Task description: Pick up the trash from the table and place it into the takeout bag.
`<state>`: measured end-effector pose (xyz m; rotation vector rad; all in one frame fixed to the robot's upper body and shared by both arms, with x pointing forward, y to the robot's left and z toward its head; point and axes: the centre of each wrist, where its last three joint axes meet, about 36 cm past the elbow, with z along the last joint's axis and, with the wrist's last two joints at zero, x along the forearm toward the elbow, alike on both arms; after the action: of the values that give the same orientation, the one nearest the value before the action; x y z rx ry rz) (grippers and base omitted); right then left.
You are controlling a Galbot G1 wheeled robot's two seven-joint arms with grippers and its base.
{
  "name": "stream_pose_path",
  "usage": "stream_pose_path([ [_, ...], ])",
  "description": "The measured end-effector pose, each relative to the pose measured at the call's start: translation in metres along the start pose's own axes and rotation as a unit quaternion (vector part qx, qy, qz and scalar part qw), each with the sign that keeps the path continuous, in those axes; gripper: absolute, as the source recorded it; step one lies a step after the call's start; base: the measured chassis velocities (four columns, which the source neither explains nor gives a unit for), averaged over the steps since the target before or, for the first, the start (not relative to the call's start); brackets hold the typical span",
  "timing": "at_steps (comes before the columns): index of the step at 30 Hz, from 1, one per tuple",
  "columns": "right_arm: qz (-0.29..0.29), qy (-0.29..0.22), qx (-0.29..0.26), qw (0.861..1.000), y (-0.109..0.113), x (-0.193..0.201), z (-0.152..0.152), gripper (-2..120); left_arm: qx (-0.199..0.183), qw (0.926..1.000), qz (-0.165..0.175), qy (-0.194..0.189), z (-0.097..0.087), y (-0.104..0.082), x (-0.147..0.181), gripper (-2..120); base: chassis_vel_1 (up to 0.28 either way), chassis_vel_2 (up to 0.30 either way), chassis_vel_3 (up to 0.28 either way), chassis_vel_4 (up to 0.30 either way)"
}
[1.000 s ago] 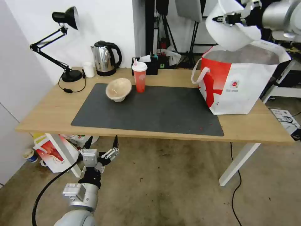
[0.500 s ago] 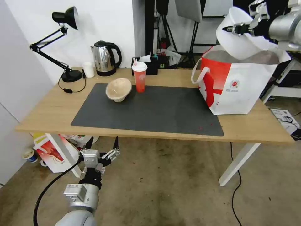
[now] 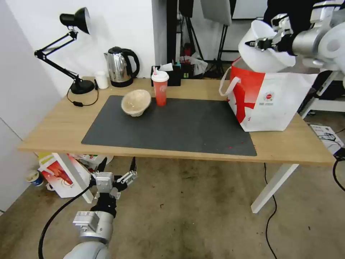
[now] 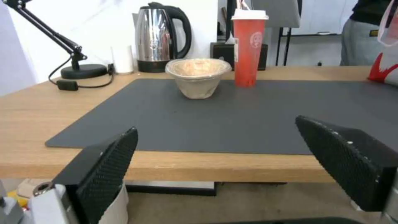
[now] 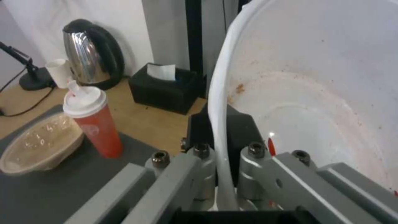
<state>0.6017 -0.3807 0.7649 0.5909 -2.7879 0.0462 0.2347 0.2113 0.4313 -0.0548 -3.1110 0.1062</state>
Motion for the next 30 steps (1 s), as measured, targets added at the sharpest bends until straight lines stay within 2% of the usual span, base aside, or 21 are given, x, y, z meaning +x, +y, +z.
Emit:
stream_pose_path([
  [15, 0.002, 0.012, -0.023, 1.0, -0.006, 0.003, 0.037, 0, -0.002, 1.0, 0.0, -0.005, 0.002, -0.001, 0.002, 96, 0.0, 0.0, 0.0, 0.0],
  [30, 0.002, 0.012, -0.032, 0.999, -0.009, 0.008, 0.046, 0, -0.004, 1.0, 0.002, -0.005, 0.002, -0.003, 0.002, 96, 0.0, 0.0, 0.0, 0.0],
])
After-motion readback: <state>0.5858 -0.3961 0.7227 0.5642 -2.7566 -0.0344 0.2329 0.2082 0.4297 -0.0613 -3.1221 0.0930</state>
